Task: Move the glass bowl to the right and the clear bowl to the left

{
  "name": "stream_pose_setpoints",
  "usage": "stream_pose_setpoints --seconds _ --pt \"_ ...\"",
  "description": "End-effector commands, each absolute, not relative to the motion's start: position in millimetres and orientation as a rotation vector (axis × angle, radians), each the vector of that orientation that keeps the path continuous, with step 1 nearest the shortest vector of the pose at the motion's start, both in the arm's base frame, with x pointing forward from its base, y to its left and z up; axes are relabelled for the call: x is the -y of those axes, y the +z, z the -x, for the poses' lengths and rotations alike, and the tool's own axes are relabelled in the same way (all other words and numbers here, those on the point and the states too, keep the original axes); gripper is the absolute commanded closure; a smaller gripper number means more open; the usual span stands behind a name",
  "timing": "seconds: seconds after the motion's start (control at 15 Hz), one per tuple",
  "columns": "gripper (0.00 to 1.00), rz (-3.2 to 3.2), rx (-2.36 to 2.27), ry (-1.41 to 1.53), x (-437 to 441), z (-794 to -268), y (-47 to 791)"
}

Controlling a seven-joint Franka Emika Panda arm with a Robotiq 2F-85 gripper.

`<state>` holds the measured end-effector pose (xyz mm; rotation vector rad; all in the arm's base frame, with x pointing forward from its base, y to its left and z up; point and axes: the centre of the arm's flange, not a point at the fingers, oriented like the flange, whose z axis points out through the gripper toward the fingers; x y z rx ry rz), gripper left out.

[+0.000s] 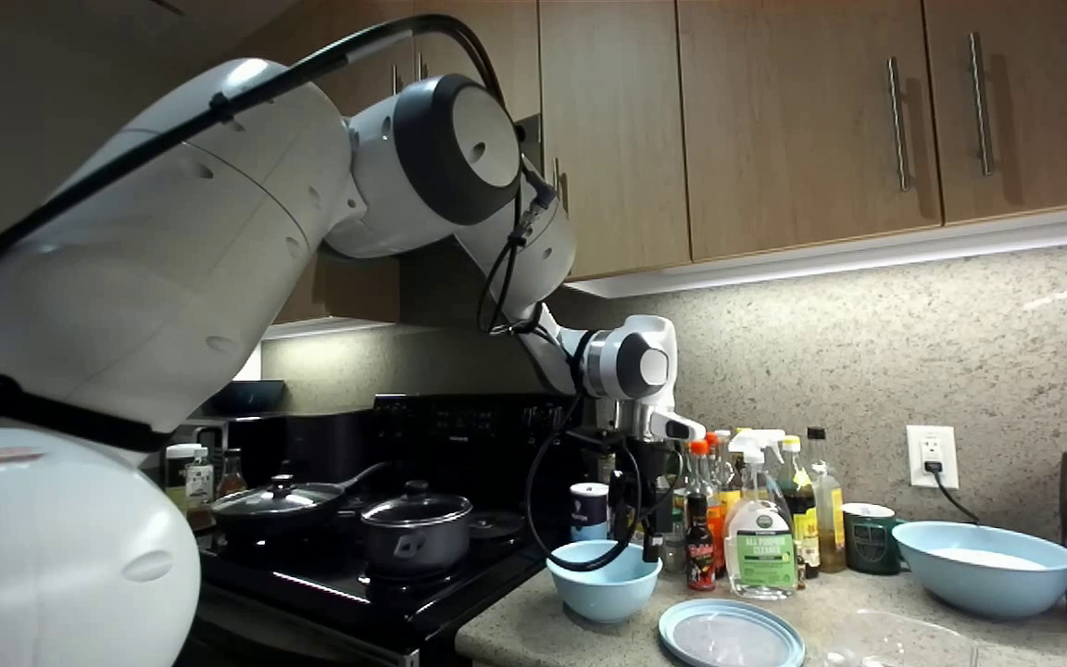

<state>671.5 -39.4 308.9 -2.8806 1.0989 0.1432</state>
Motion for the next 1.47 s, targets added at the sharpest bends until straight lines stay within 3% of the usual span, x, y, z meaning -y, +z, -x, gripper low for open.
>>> stream_pose_setpoints --seconds 0.0,0.73,0.87,1.4 --pt "0.0 2.861 -1.226 0.073 43.5 -690.7 291.5" --pt "0.0 2.869 -1.235 0.177 58.8 -713.7 267.0" --pt "0.27 2.868 -1.227 0.206 59.5 -715.0 266.3" --pt "0.8 2.84 -1.179 0.268 65.4 -716.2 277.2"
